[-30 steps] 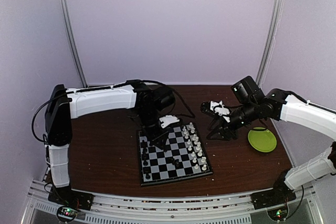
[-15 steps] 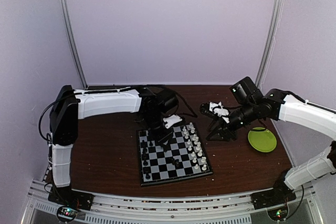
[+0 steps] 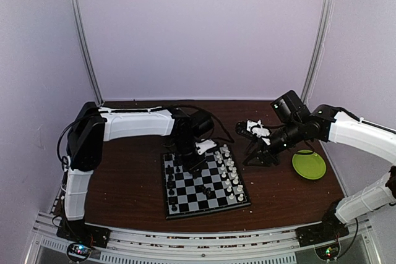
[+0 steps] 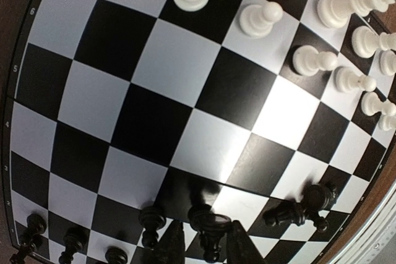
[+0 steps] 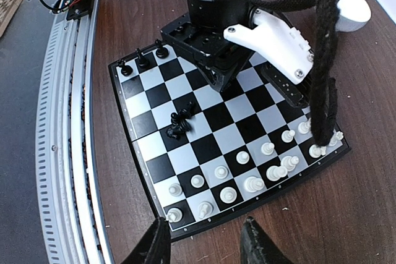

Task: Set up the chess pieces on the board
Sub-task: Pick up the pawn from the chess pile.

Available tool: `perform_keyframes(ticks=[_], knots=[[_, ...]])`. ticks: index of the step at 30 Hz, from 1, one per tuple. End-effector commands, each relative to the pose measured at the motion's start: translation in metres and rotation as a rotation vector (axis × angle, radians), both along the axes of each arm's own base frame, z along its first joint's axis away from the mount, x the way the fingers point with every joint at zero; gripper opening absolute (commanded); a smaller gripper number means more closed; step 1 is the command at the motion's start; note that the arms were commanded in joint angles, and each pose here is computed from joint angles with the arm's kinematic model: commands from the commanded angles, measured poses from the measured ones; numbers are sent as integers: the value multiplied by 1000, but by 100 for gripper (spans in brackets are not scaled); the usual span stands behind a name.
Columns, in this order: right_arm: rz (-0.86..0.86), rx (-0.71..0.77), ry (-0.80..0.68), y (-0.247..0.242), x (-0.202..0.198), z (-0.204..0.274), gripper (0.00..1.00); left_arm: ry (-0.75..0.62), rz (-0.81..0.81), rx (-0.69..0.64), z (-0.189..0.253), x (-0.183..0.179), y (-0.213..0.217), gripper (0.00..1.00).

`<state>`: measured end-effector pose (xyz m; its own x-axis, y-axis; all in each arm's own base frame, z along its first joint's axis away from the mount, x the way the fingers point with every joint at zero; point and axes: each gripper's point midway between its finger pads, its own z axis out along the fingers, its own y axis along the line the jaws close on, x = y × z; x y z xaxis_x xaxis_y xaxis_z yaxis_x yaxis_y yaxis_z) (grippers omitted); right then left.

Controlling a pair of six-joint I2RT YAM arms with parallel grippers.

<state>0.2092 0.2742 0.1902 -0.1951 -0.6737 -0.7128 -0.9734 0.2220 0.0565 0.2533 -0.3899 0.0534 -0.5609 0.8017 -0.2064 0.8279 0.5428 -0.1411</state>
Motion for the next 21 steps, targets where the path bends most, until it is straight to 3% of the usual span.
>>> perform_keyframes(ticks=[1,11,21], knots=[[8,5,1,0,2,1,40,-23,-5,0,-3,5,-5,24],[6,2,1,-1,3,0,39,-5,-12,7,-7,2,-4,13],[4,-1,5,-1,3,-1,38,-1,-21,37,-8,-1,3,17]])
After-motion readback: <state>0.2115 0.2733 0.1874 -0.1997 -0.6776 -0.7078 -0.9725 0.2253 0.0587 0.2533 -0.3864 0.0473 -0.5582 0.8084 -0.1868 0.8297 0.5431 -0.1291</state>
